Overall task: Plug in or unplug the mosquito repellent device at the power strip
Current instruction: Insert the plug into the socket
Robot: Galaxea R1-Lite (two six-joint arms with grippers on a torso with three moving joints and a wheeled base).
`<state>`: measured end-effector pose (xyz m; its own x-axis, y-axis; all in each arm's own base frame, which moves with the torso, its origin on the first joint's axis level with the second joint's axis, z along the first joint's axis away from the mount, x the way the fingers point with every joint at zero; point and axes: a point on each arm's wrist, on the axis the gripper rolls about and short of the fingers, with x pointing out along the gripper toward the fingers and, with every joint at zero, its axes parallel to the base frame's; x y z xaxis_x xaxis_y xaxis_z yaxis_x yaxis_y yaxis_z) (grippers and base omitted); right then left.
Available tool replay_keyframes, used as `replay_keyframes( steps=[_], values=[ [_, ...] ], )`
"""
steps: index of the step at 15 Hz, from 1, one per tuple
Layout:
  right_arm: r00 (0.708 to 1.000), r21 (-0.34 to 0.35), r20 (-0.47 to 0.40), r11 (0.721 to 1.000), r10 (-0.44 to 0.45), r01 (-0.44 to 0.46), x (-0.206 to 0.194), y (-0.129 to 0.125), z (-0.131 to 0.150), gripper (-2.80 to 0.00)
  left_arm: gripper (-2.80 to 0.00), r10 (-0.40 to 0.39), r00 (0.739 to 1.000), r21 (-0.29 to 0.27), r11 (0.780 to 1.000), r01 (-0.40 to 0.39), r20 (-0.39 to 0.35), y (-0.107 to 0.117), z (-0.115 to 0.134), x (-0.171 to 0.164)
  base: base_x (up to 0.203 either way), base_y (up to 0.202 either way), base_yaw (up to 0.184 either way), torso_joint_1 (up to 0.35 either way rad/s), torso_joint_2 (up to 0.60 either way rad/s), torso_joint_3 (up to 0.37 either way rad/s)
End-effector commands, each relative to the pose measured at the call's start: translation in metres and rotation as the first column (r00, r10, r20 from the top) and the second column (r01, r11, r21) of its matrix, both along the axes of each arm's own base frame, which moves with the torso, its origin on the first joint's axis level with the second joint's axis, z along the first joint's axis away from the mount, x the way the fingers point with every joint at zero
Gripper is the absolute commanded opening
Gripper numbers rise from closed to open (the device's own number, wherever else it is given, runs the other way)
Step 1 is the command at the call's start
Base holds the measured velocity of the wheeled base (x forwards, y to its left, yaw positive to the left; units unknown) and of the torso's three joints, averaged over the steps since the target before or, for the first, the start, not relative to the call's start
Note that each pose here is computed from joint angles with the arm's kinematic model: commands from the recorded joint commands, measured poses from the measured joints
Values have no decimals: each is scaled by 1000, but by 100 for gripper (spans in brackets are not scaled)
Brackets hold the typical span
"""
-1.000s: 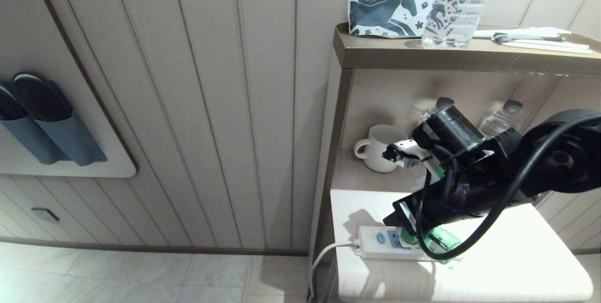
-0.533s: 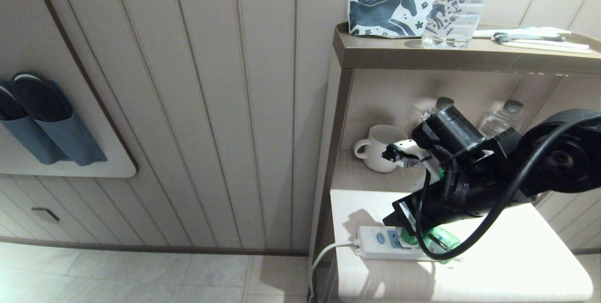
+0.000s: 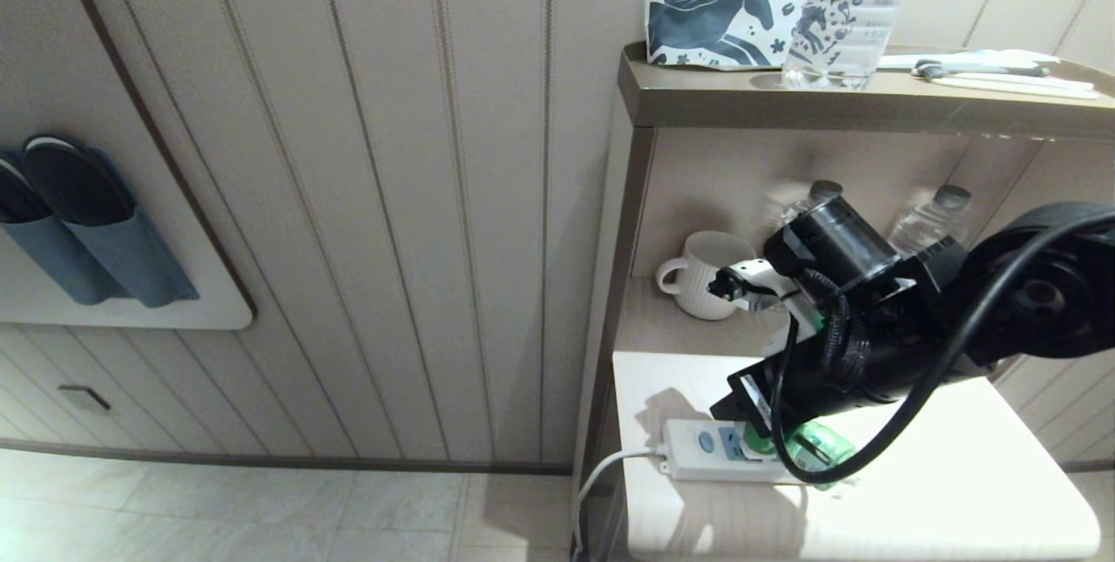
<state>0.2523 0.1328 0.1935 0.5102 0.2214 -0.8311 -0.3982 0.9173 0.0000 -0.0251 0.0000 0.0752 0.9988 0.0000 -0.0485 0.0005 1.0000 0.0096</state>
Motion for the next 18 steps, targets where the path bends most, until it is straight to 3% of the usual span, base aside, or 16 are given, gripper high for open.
replay_keyframes(
  steps=[1,18],
  values=[
    [1000,0,-3,1000,1,-1,1,1,-1,-280,-280,0,1000,0,1000,0,-1,0,0,0,0,0,0,0,0,0],
    [1000,11,24,1000,-6,6,-1,-3,7,-280,-280,-2,1000,4,1000,2,-1,0,0,0,0,0,0,0,0,0]
  ],
)
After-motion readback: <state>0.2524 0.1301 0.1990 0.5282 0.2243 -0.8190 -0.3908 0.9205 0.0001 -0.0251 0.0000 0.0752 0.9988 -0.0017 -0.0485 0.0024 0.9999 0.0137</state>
